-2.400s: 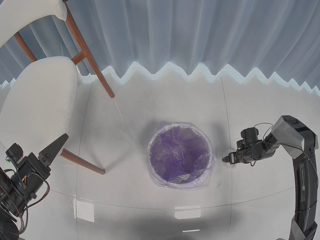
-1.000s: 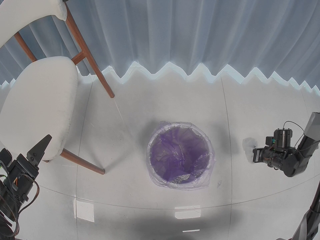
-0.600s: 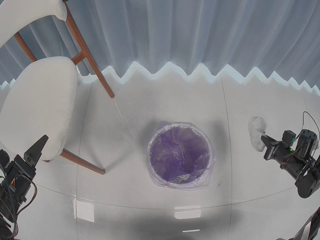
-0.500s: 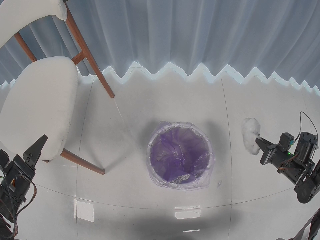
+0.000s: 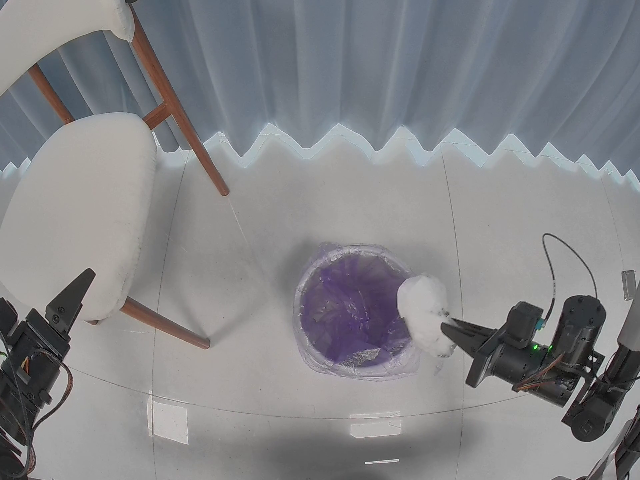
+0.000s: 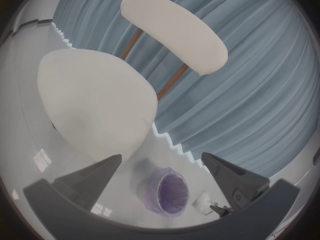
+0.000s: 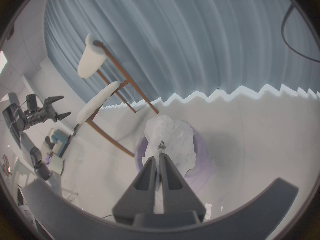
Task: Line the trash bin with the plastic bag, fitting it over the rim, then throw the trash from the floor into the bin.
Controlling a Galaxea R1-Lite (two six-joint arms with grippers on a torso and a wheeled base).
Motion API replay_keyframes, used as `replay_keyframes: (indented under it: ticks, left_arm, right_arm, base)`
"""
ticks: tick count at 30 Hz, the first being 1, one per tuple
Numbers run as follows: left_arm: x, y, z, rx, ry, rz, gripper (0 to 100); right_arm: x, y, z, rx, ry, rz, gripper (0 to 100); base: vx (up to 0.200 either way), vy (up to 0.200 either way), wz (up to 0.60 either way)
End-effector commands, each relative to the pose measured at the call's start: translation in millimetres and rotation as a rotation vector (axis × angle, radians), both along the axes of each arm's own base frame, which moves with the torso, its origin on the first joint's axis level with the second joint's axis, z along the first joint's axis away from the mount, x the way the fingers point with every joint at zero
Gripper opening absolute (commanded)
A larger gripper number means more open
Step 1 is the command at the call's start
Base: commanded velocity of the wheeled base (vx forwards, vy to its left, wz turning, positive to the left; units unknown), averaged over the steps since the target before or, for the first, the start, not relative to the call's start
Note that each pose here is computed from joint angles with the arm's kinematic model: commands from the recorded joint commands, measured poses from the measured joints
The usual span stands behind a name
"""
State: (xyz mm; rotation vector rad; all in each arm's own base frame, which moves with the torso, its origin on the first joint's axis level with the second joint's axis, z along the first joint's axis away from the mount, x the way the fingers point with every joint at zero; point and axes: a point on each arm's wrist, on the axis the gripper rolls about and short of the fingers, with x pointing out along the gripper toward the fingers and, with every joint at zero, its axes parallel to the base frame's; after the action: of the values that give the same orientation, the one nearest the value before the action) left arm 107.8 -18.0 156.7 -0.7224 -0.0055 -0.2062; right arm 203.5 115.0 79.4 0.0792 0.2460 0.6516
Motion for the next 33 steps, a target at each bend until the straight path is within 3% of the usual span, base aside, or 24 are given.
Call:
replay_keyframes:
  ticks: [1, 12, 31, 32, 33]
  left_arm:
    - [-1.0, 0.4, -4.9, 0.002, 0.021, 0.001, 100]
    - [-0.7, 0.9, -5.8, 0.005, 0.030, 0.009, 100]
    - [0.0, 3.6, -6.3, 0.005, 0.034, 0.034, 100]
    - [0.0, 3.7, -6.4, 0.005, 0.036, 0.035, 100]
    - [0.0, 3.7, -6.4, 0.004, 0.036, 0.035, 100]
  right_arm:
    - [5.1, 28.1, -23.3, -0.046, 0.042, 0.093, 0]
    - [52.2, 65.0, -36.3, -0.002, -0.030, 0.102, 0]
    - [101.3, 77.3, -76.6, 0.004, -0.026, 0.031, 0]
    - [101.8, 78.2, -76.0, 0.008, -0.028, 0.032, 100]
    - [102.6, 78.7, -75.3, 0.015, -0.028, 0.029, 100]
  base:
    - [0.000, 0.000, 0.00]
    - [0.000, 0.000, 0.00]
    - [0.000, 0.000, 0.00]
    - [0.000, 0.000, 0.00]
    - [0.000, 0.000, 0.00]
